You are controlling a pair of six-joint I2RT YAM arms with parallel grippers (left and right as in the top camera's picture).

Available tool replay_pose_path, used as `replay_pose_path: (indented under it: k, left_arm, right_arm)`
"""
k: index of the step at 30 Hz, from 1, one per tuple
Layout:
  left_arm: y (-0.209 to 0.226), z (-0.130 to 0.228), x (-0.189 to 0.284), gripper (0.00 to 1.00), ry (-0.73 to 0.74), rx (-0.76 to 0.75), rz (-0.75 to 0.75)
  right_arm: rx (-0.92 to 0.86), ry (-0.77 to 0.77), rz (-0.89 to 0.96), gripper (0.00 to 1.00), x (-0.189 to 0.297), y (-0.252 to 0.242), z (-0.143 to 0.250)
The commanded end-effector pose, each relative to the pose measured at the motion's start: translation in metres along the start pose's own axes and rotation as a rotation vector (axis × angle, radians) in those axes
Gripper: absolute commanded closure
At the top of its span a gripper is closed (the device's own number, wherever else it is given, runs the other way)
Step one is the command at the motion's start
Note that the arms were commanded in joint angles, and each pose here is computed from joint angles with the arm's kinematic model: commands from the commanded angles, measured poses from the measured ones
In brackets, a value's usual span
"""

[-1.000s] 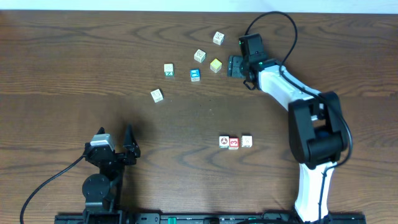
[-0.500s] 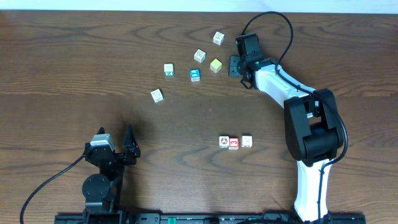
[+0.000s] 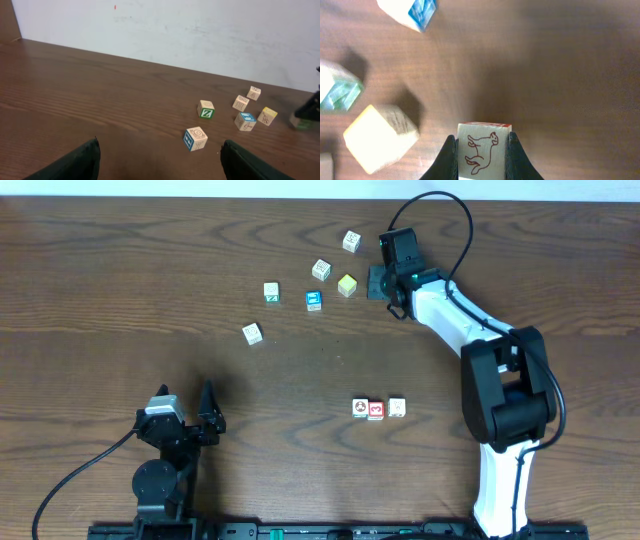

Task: Lift 5 blocks
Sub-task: 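Grasp the animal-picture block and carry it toward the row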

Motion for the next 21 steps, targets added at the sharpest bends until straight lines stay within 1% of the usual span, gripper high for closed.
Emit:
replay_pose_path:
  k: [1, 4, 7, 9, 11, 12, 14, 16, 17, 21]
  left_arm:
    - [-0.001, 0.013, -0.001, 0.23, 0.047, 0.004, -0.001]
    - [-0.001, 0.013, -0.001, 0.23, 0.047, 0.004, -0.001]
    - [-0.001, 0.013, -0.001, 0.23, 0.047, 0.004, -0.001]
    - [-0.001, 0.013, -0.001, 0.23, 0.047, 0.004, -0.001]
    - [-0.001, 0.013, -0.001, 0.23, 0.047, 0.004, -0.001]
    - [-0.001, 0.013, -0.001, 0.23, 0.047, 0.004, -0.001]
    - [-0.001, 0.013, -0.001, 0.23, 0.047, 0.004, -0.001]
    - [-0.001, 0.013, -0.001, 0.23, 0.047, 0.004, -0.001]
    - [-0.001, 0.013, -0.001, 0.23, 0.047, 0.004, -0.001]
    - [-0.001, 0.013, -0.001, 0.23, 0.047, 0.004, -0.001]
  right_arm:
    - [-0.002, -0.017, 0.006, 0.99, 0.051, 0.004, -0.011]
    - [0.005, -0.026, 0.038, 0.99, 0.095, -0.004, -0.011]
    - [0.011, -0.09, 0.107, 0.99, 0.142, -0.022, -0.003]
    - [0.002, -0.113, 0.105, 0.99, 0.173, -0.038, 0.012]
    - [-0.027, -0.131, 0.093, 0.99, 0.195, -0.052, 0.03]
    - [-0.038, -0.14, 0.085, 0.99, 0.207, -0.065, 0.046]
    - [-0.069, -0.136, 0.076, 0.99, 0.218, -0.084, 0.074]
    - [-0.097, -0.097, 0.042, 0.99, 0.219, -0.099, 0.104]
    - [-0.121, -0.069, 0.034, 0.99, 0.216, -0.109, 0.124]
    - [-0.202, -0.034, 0.054, 0.98, 0.2, -0.135, 0.166]
Point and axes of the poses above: each gripper's point midway between its finger pads, its own x axis back along the fingers, its own y axis along the line the jaws close on, z = x × y, the point moved 7 cm from there along x, back along the fingers, and after that the axes turned 13 degrees about -x, right-handed, at the moved point
